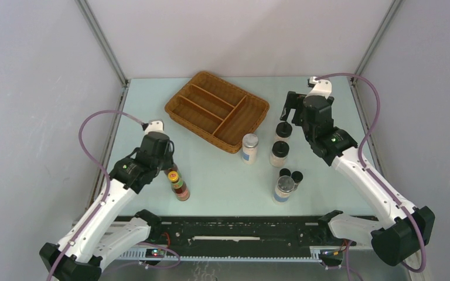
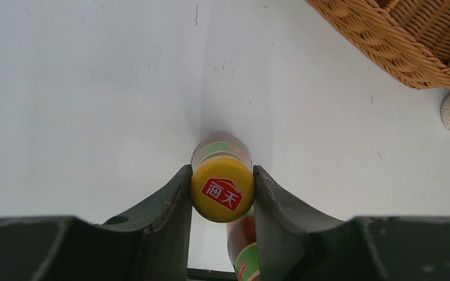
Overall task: Organize the condiment bottles
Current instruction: Pick up the bottle from the center of the board.
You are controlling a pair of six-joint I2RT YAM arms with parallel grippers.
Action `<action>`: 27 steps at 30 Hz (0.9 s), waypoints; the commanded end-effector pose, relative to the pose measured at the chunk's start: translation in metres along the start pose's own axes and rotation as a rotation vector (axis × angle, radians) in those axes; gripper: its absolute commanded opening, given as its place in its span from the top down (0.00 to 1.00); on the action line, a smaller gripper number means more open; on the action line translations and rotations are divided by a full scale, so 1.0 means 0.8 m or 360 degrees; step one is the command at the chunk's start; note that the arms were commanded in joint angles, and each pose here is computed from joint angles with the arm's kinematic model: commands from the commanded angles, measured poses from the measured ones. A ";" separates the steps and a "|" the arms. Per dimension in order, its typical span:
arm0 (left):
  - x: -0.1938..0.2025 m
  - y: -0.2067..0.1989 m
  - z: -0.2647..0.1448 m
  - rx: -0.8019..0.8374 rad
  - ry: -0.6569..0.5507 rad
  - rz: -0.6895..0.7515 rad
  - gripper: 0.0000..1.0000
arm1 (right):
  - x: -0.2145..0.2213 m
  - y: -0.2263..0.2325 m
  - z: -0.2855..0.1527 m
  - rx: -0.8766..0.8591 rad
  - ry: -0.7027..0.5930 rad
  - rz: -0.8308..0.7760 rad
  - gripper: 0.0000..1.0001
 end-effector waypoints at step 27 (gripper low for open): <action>-0.034 0.008 -0.010 -0.0148 -0.0302 -0.0156 1.00 | -0.011 0.011 -0.010 -0.0092 -0.0052 0.0093 0.00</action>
Point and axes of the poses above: each gripper's point midway between its finger pads, its own z axis out along the fingers, its own y axis along the line the jaws close on, x = y × z, the point moved 6 cm from there along -z, back along the fingers, and after that the axes turned 10 degrees about z, right-handed, at the moved point
